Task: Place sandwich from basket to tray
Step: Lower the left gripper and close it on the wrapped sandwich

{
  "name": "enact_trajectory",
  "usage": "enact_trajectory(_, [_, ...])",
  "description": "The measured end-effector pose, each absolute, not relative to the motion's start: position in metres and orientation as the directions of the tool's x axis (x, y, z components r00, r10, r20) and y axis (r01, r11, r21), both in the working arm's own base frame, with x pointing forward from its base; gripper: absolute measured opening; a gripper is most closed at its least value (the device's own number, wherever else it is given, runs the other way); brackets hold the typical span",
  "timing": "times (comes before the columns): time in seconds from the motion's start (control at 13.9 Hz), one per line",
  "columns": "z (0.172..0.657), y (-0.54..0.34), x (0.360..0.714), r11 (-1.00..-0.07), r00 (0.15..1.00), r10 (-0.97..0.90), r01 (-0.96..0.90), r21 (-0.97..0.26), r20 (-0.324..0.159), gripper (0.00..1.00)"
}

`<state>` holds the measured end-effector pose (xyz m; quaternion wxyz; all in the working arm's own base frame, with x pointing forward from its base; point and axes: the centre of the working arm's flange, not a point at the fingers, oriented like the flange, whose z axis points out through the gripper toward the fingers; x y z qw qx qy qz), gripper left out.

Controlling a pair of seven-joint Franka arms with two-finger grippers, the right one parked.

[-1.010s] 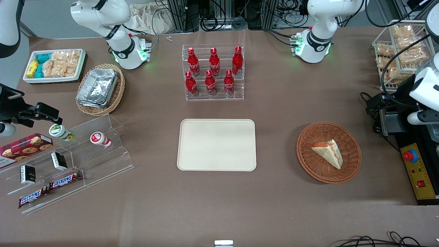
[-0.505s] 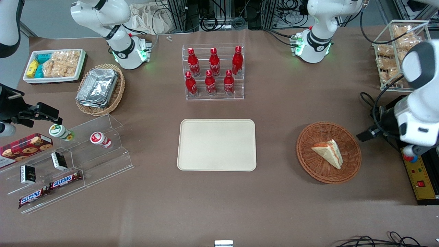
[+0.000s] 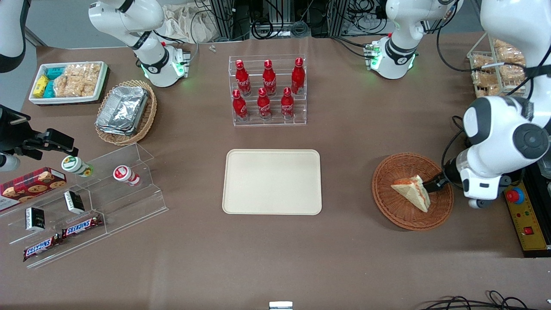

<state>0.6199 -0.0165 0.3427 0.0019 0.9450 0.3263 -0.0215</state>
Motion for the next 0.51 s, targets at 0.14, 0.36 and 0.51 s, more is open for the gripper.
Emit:
enact_trajectory(0.14, [0.322,-0.016,0.624,-0.769,0.768,0.639,0.639,-0.008,-0.046,1.0])
enact_trajectory(0.36, [0.3,-0.018,0.627,-0.745,0.744,0.665,0.667,0.013,-0.062,1.0])
enact_trajectory(0.51, [0.286,-0.019,0.629,-0.731,0.73,0.68,0.683,0.02,-0.063,1.0])
